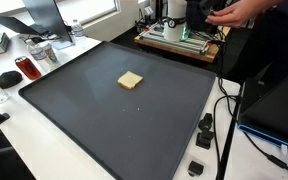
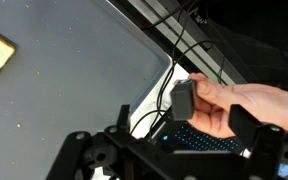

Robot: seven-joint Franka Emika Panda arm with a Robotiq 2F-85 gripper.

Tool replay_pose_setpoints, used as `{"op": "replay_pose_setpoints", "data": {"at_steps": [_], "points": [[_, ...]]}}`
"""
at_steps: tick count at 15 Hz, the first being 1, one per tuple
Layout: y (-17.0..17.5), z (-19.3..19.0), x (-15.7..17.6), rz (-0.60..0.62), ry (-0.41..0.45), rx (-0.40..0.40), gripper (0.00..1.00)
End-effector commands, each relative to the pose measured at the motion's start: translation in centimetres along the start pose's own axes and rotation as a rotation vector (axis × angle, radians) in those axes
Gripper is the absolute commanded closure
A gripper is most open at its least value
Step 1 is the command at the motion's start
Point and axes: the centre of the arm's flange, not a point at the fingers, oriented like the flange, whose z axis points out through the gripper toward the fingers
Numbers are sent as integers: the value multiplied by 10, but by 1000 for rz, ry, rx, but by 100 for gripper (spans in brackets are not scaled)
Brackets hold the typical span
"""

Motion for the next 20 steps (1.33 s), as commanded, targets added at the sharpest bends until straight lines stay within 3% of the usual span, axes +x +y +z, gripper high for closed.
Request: {"op": "replay_pose_setpoints", "data": {"at_steps": [1, 3, 5, 7, 12, 14, 20], "points": [[9, -6, 5, -96, -14, 63, 0], [17, -9, 2, -120, -18, 75, 2], [25, -13, 0, -139, -28, 89, 12], [33, -17, -3, -150, -36, 102, 34], [48, -26, -13, -155, -39, 118, 58], [52, -29, -15, -155, -37, 122, 54], [53, -31, -8, -152, -28, 115, 65]]}}
